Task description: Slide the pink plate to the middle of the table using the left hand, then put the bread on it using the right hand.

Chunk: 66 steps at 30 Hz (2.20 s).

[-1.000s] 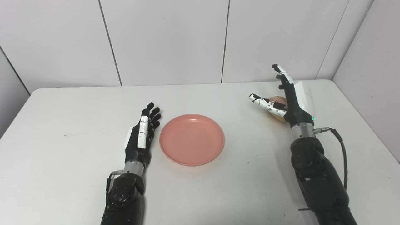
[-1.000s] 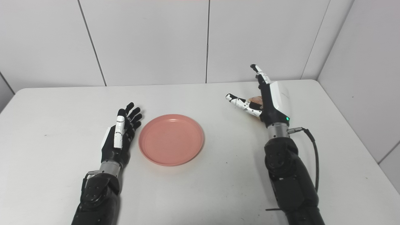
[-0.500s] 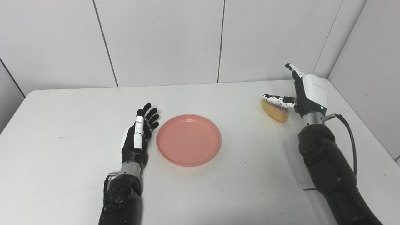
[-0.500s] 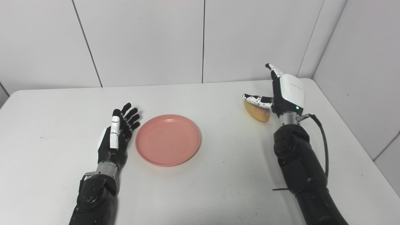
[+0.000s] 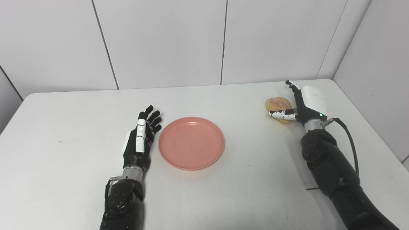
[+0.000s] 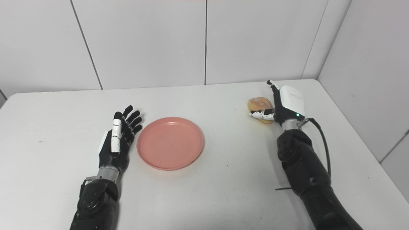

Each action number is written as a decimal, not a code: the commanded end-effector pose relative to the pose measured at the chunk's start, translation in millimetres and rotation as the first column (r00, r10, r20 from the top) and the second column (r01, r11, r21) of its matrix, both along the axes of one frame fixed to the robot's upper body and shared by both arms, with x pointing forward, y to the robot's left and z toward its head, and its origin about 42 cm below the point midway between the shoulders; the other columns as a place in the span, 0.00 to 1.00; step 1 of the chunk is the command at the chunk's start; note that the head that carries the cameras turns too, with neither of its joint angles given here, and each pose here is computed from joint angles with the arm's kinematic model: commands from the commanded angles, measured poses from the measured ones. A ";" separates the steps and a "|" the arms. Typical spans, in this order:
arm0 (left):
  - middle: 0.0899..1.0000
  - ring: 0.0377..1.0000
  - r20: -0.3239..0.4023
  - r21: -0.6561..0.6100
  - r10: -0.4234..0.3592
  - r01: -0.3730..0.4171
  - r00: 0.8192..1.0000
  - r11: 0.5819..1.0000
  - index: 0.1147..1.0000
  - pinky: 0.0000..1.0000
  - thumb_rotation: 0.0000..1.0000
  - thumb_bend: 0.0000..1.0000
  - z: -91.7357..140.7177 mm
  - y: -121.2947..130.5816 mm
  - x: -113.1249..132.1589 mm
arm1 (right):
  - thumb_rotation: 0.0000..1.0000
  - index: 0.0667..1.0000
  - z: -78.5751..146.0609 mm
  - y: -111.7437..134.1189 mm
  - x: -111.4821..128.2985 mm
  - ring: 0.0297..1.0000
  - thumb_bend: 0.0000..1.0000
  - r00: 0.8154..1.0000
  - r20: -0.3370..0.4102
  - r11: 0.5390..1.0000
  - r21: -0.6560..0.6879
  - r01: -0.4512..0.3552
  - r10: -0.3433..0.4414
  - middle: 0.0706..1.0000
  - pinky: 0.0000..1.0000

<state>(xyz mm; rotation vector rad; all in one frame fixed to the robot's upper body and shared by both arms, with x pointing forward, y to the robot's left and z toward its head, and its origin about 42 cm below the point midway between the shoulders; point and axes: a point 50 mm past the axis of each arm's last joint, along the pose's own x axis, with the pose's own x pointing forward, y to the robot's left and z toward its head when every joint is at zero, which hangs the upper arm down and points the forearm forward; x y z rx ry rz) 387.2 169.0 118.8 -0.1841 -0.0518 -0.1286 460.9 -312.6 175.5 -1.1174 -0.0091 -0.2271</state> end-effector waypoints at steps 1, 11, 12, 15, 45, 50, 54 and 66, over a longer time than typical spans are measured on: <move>0.89 0.90 0.046 0.002 -0.015 0.015 0.999 1.000 0.89 0.92 1.00 0.59 15.5 -5.1 4.8 | 0.31 0.82 29.1 0.4 12.4 0.81 0.88 0.997 0.072 1.000 -0.024 -0.007 0.008 0.83 0.74; 0.89 0.91 0.047 0.000 -0.018 0.018 0.999 1.000 0.90 0.92 1.00 0.58 17.7 -5.4 3.6 | 0.02 0.67 21.0 8.7 4.5 0.51 0.62 0.984 0.179 0.995 0.097 -0.023 0.006 0.54 0.41; 0.89 0.90 0.047 0.002 -0.018 0.018 0.999 1.000 0.89 0.92 1.00 0.57 17.6 -5.3 3.8 | 0.01 0.65 21.4 9.3 3.8 0.46 0.59 0.981 0.195 0.994 0.106 -0.024 0.003 0.49 0.37; 0.90 0.91 0.048 0.007 -0.020 0.020 0.999 1.000 0.90 0.92 1.00 0.57 16.8 -4.9 4.2 | 0.00 0.48 23.4 10.8 2.3 0.33 0.53 0.974 0.228 0.993 0.115 -0.028 0.001 0.45 0.26; 0.91 0.92 0.035 0.019 -0.036 0.036 0.999 0.999 0.91 0.93 1.00 0.57 19.9 -11.2 0.8 | 0.00 0.51 51.5 57.2 -17.8 0.35 0.51 0.889 0.434 0.951 0.184 -0.248 0.148 0.38 0.30; 0.91 0.92 0.031 0.018 -0.035 0.035 0.999 0.999 0.91 0.93 1.00 0.57 21.6 -12.2 0.0 | 0.00 0.46 60.2 90.9 -33.7 0.33 0.52 0.871 0.442 0.914 0.224 -0.339 0.214 0.43 0.27; 0.91 0.92 0.034 0.026 -0.039 0.039 0.999 0.999 0.92 0.93 1.00 0.57 21.8 -12.2 -0.3 | 0.00 0.45 63.6 114.4 -46.3 0.28 0.52 0.858 0.441 0.883 0.245 -0.399 0.265 0.43 0.23; 0.91 0.92 0.024 0.042 -0.051 0.050 0.998 0.998 0.92 0.94 1.00 0.60 21.2 -13.7 -1.5 | 0.00 0.51 53.9 179.1 -67.0 0.37 0.52 0.824 0.393 0.798 0.286 -0.531 0.408 0.39 0.33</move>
